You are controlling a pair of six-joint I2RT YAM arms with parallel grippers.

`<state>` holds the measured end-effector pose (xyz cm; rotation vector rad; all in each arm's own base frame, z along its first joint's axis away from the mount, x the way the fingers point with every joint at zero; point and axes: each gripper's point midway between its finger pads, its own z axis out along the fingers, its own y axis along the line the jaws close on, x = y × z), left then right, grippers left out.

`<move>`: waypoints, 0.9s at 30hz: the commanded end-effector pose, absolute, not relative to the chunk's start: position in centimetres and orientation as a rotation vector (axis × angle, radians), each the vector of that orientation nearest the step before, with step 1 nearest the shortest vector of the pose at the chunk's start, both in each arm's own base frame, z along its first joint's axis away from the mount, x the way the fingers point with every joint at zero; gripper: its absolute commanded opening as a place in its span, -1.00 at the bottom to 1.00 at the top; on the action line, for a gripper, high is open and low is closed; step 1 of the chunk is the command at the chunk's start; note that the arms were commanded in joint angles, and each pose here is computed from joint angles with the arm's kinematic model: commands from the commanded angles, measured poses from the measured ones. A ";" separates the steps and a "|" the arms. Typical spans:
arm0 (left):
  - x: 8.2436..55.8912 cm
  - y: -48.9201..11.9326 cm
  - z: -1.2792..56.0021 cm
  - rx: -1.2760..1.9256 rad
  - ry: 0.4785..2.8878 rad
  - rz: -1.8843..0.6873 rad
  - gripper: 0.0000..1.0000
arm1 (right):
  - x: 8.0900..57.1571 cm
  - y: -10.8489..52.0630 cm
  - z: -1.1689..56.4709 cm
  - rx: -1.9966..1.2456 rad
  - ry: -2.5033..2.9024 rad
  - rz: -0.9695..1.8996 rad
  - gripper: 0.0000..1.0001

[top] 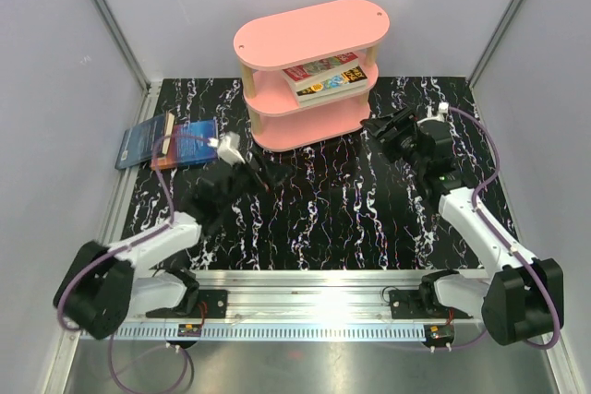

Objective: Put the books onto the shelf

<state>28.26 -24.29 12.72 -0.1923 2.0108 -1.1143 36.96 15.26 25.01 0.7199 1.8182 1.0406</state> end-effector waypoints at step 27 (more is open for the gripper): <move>37.5 10.3 14.3 -1.352 1.333 -0.531 0.97 | 33.5 18.8 16.4 0.595 2.026 1.225 0.49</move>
